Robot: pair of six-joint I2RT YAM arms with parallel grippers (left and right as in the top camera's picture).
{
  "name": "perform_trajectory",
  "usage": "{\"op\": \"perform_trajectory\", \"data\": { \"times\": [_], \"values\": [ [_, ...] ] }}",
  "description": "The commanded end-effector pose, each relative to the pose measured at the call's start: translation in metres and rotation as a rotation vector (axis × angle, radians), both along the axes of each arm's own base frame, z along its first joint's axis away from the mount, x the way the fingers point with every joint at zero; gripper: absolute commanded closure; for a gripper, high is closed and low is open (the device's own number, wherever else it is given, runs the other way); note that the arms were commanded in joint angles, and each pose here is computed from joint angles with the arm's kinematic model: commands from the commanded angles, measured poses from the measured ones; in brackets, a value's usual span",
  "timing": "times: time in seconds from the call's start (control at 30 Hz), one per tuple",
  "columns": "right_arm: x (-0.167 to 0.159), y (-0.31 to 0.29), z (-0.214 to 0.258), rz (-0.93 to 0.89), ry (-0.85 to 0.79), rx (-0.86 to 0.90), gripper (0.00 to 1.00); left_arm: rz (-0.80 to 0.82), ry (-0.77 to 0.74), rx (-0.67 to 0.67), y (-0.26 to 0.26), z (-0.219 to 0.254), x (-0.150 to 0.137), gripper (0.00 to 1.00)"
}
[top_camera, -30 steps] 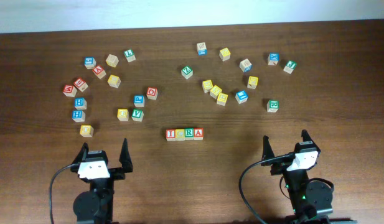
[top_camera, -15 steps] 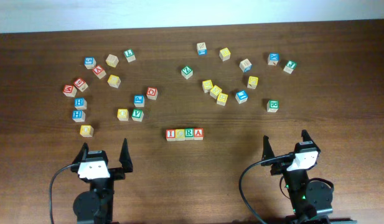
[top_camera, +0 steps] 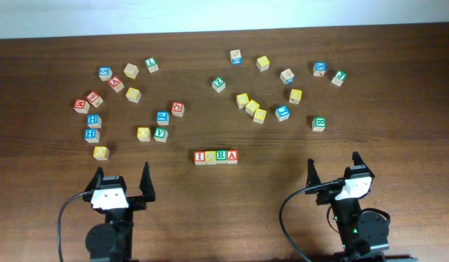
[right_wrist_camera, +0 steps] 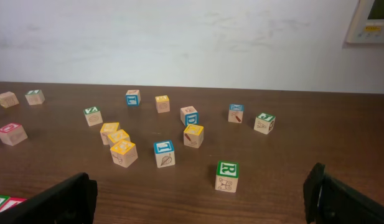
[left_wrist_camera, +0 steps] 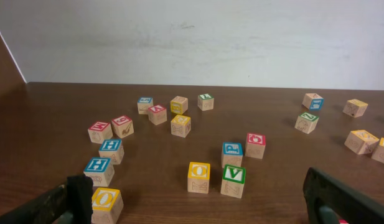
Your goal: Spell out ICRA
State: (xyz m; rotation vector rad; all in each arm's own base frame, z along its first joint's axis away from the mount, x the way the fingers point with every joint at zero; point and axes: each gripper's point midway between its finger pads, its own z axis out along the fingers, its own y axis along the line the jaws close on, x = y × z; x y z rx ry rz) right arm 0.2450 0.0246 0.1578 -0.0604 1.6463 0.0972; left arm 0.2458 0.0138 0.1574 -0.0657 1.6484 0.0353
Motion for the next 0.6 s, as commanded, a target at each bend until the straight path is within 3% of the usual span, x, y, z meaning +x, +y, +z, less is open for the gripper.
{"op": "perform_trajectory", "data": {
  "times": [0.0,0.57],
  "values": [
    [-0.0003,0.0006,-0.0024,0.000,0.005,0.007,0.02,-0.016,0.002,0.014,-0.0024,-0.0013,-0.0002,0.01],
    [-0.0003,0.0006,-0.0024,0.000,0.005,0.007,0.02,-0.016,0.008,0.014,-0.0024,-0.0026,0.0001,0.01]
  ]
}}
